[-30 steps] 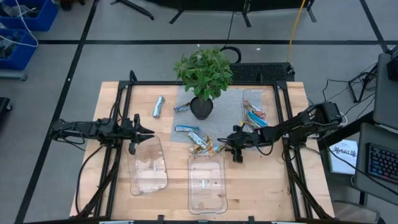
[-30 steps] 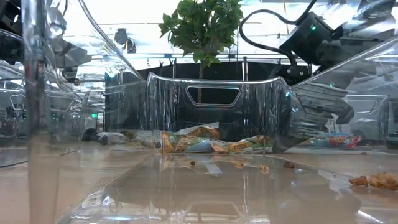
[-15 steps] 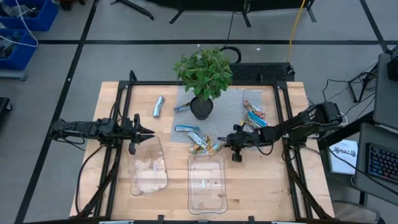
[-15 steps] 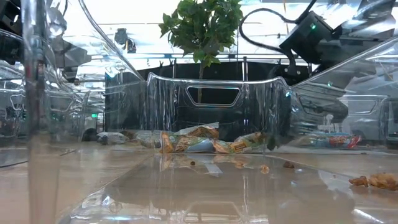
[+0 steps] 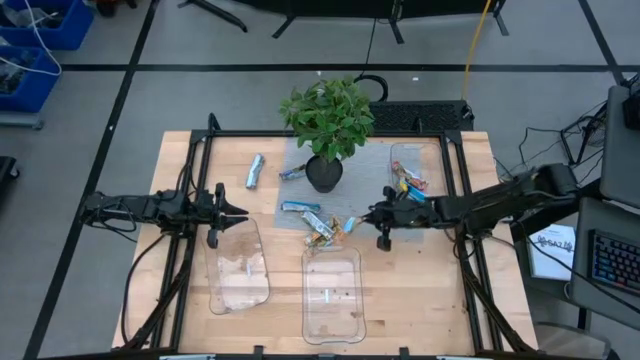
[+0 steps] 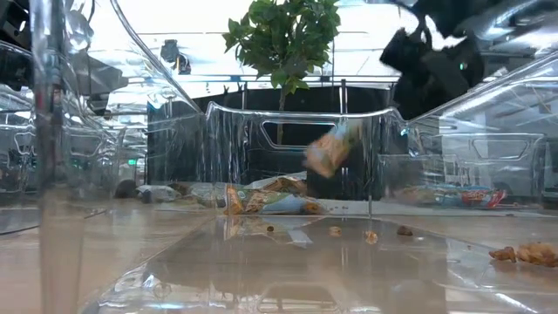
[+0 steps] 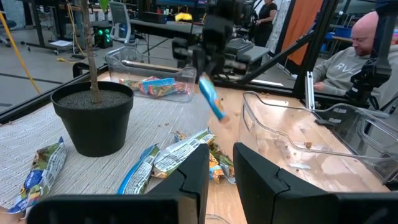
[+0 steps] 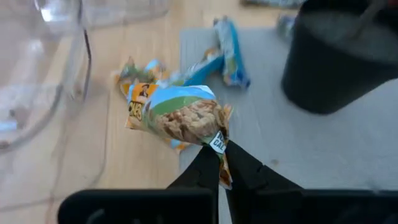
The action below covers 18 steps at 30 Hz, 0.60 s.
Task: Pick and place Granola Bars by type
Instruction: Put the right yellow granola bar into the middle transparent bin
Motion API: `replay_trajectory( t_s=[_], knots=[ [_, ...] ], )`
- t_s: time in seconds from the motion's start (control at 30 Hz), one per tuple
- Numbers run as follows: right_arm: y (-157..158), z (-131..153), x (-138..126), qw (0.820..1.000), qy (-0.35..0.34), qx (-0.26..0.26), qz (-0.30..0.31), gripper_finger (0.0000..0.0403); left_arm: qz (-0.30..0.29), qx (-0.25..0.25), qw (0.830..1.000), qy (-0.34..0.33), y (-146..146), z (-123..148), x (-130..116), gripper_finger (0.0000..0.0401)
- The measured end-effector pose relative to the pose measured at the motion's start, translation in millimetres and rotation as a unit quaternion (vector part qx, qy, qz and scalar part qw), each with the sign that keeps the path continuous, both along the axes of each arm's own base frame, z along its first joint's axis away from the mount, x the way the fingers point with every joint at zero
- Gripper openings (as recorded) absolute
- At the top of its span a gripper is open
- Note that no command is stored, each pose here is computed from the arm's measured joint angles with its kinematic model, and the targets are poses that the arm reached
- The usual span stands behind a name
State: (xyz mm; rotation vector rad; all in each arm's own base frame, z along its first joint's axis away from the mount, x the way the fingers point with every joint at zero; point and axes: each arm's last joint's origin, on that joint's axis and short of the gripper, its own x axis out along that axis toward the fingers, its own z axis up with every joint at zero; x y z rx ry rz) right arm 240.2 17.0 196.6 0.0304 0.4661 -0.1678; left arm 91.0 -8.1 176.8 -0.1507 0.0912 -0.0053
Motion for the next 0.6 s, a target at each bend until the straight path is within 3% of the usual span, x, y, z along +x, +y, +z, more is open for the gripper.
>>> replay_trajectory(
  t_s=[0.27, 0.6],
  knots=[
    [1.6, 32.1, -17.4, 0.997, -0.072, 0.005, 0.014, 0.0, 0.0, 0.0, 1.0, 0.0, 0.0, 0.0, 0.0, 0.0077],
    [21.2, 60.3, -38.1, 0.985, -0.147, 0.023, 0.089, 0.0, 0.0, 0.0, 1.0, 0.0, 0.0, 0.0, 0.0, 0.0077]
  ],
)
